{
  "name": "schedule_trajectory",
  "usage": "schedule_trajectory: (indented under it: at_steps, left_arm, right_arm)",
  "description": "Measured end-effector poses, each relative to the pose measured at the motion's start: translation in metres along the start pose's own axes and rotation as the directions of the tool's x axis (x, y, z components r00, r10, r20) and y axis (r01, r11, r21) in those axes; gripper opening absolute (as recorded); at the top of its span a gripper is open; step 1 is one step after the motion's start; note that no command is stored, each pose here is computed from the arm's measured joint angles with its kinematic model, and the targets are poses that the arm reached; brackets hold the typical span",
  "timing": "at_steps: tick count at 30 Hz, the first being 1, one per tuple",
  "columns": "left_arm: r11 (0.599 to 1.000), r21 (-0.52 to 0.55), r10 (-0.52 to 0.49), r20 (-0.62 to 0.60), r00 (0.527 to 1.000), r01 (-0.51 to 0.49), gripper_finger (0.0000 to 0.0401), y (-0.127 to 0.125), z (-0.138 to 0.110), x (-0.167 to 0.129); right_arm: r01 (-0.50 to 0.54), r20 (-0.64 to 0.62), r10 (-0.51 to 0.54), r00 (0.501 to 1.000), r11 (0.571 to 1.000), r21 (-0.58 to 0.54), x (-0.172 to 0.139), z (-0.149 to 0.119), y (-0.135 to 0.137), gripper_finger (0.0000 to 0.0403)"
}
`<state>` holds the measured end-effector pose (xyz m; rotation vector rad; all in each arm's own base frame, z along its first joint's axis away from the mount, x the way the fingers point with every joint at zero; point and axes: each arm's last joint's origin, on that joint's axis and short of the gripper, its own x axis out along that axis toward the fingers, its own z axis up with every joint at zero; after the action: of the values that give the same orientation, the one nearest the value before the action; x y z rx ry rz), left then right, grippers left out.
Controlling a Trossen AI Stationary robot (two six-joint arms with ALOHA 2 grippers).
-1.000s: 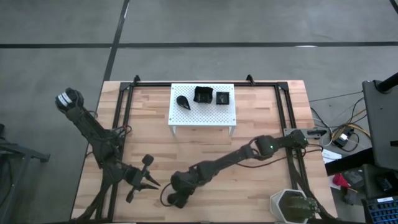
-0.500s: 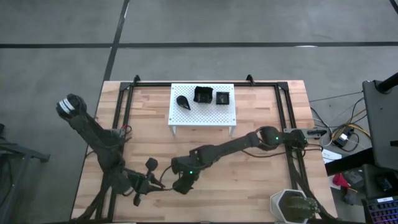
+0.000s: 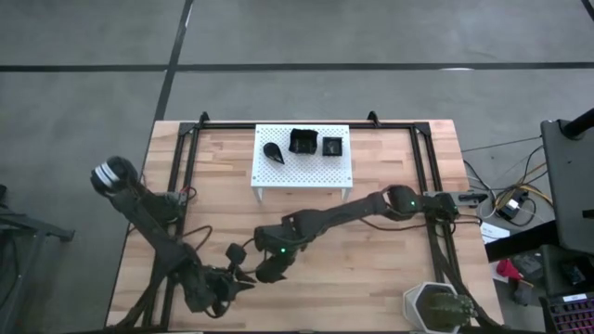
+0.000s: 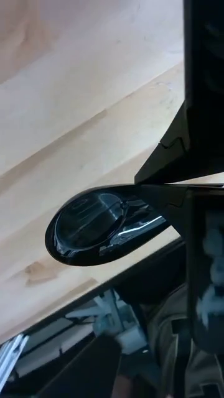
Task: Pick & Place Mini shaped plates
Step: Stack the drop shaped plate on top of the drop shaped plate on the shelf
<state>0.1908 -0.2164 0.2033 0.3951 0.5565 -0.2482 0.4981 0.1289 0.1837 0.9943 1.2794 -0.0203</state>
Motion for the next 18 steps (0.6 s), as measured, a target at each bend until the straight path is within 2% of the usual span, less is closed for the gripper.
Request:
schedule_trajectory:
  at_steps: [7, 15, 18]
  left_arm:
    - [1.000, 0.011, 0.009, -0.027, 1.000, -0.008, 0.0061, -0.004, -0.001, 0.012]
    - [0.999, -0.038, 0.009, -0.024, 1.000, -0.010, 0.0125, -0.003, 0.000, 0.012]
    - [0.999, -0.046, 0.006, -0.014, 1.000, -0.007, 0.0134, -0.003, 0.003, 0.012]
  right_arm:
    - [-0.036, 0.026, 0.037, 0.999, 0.998, -0.049, -0.009, 0.002, 0.011, 0.0008]
    - [-0.042, 0.051, 0.045, 0.998, 0.997, -0.060, -0.014, 0.005, 0.014, 0.0008]
    - [-0.042, 0.052, 0.045, 0.998, 0.997, -0.061, -0.014, 0.006, 0.013, 0.0008]
